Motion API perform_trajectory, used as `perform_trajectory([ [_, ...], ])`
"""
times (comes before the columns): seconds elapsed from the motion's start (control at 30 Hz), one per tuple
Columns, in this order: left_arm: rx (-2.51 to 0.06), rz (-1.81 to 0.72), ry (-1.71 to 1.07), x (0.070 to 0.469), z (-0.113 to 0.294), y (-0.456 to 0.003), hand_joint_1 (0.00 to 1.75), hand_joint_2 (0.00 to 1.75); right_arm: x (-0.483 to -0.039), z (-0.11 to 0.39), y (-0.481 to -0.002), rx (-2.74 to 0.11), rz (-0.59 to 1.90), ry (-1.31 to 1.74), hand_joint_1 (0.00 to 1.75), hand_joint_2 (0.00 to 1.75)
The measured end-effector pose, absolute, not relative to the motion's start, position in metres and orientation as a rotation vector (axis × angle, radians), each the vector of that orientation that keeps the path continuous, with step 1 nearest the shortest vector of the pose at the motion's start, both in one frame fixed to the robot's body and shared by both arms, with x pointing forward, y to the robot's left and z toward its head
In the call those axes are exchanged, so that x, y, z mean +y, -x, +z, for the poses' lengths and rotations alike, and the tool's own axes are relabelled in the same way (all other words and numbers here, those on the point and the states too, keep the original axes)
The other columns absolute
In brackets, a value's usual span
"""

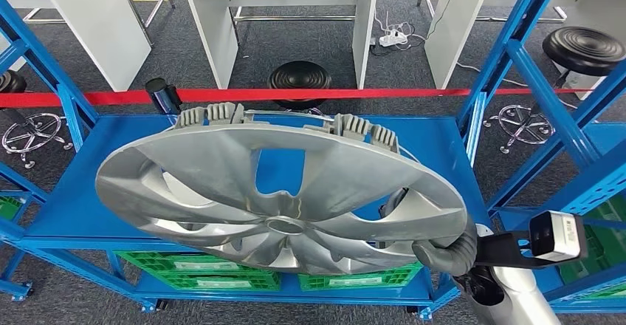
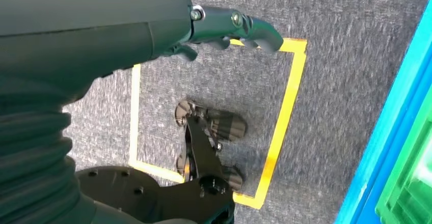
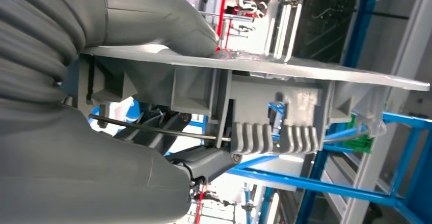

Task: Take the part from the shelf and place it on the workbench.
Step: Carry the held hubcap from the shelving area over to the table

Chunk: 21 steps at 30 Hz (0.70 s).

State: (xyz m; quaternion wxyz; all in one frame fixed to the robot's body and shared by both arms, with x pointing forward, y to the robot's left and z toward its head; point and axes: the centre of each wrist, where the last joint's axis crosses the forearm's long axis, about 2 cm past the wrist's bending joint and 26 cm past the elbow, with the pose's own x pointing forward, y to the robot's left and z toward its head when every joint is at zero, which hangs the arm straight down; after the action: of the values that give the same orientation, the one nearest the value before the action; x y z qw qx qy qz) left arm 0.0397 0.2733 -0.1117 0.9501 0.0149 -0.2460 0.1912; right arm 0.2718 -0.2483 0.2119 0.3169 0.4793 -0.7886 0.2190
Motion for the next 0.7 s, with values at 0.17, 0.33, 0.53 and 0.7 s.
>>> perform_trajectory([
  [0.17,-0.503,0.387,-0.036,0.274,-0.112,-0.041,0.00,1.75,-0.250,0.211,-0.271,-2.073,0.582,-1.256,1.75,1.75],
  [0.33,-0.503,0.386,-0.036,0.274,-0.112,-0.041,0.00,1.75,-0.247,0.207,-0.268,-2.047,0.597,-1.248,1.75,1.75],
  [0.53,-0.497,0.372,-0.033,0.273,-0.111,-0.042,0.00,1.75,-0.243,0.209,-0.270,-2.057,0.599,-1.251,1.75,1.75],
  [0.7,-0.494,0.364,-0.038,0.276,-0.112,-0.042,0.00,1.75,-0.239,0.210,-0.270,-2.071,0.596,-1.250,1.75,1.75],
])
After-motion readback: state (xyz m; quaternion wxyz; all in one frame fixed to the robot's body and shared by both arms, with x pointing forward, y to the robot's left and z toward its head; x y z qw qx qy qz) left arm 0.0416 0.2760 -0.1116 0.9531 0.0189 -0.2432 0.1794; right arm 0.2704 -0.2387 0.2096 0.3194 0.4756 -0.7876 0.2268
